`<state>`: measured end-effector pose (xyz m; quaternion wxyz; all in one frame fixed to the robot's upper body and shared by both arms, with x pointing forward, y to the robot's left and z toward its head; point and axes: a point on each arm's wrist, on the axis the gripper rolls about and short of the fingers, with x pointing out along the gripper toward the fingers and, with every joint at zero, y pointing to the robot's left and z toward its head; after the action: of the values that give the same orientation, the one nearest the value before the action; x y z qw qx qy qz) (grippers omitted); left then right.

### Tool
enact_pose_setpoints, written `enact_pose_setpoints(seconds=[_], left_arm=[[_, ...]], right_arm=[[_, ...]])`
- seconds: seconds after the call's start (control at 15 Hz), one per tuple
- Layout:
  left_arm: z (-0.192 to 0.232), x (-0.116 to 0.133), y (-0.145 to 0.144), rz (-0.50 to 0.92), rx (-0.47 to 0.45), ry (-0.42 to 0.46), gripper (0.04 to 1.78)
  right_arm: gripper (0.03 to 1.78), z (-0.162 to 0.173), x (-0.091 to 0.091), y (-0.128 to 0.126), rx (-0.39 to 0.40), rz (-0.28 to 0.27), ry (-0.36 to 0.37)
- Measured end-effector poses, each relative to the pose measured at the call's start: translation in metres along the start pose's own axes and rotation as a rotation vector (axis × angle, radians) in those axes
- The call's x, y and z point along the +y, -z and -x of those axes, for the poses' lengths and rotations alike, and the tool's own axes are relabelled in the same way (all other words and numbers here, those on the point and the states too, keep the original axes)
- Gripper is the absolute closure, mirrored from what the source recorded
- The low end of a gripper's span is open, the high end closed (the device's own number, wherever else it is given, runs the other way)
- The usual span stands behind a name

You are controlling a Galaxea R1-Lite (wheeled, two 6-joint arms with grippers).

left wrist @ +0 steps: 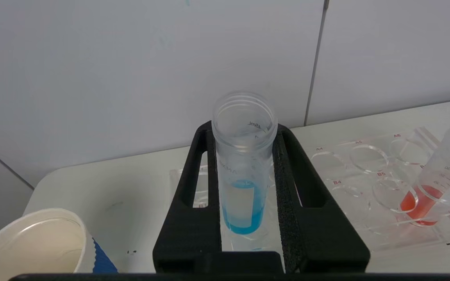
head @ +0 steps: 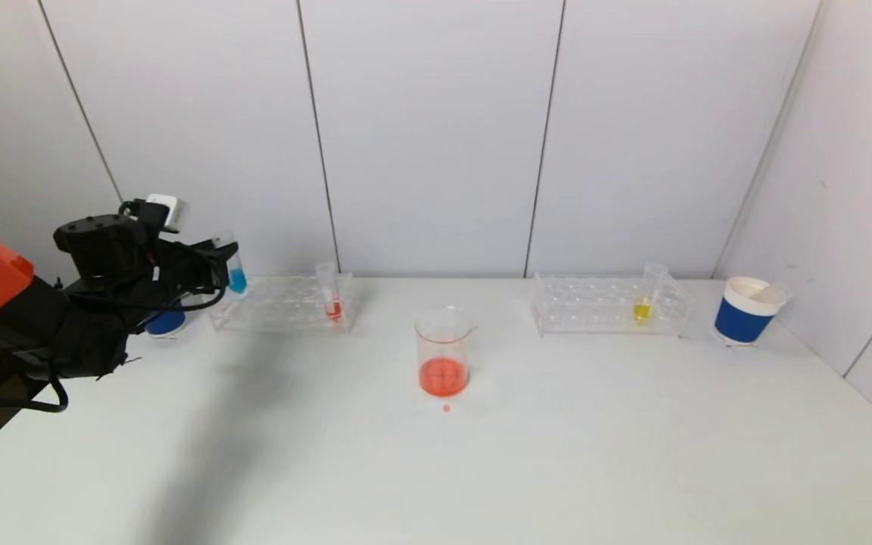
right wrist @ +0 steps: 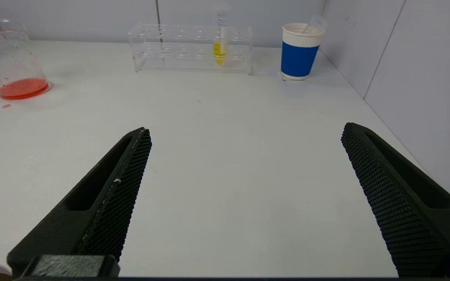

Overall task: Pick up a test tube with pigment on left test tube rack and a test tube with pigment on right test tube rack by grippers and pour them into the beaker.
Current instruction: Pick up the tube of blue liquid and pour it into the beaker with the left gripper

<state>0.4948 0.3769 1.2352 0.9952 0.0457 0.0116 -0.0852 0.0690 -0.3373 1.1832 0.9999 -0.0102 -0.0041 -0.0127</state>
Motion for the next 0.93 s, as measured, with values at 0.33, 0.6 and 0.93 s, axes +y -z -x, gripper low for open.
enact_pose_setpoints(seconds=[0.33, 0.6, 0.93], left_arm=[[0.002, 0.000, -0.013, -0.007, -0.025, -0.001, 1.39], [0.007, 0.000, -0.030, -0.006, -0.023, 0.002, 1.39], [0.019, -0.001, -0.065, -0.007, -0.025, 0.004, 1.39]], right_arm=[[0.04, 0.000, 0.000, 0.000, 0.000, 0.000, 0.000], [0.04, 0.000, 0.000, 0.000, 0.000, 0.000, -0.001], [0.04, 0.000, 0.000, 0.000, 0.000, 0.000, 0.000]])
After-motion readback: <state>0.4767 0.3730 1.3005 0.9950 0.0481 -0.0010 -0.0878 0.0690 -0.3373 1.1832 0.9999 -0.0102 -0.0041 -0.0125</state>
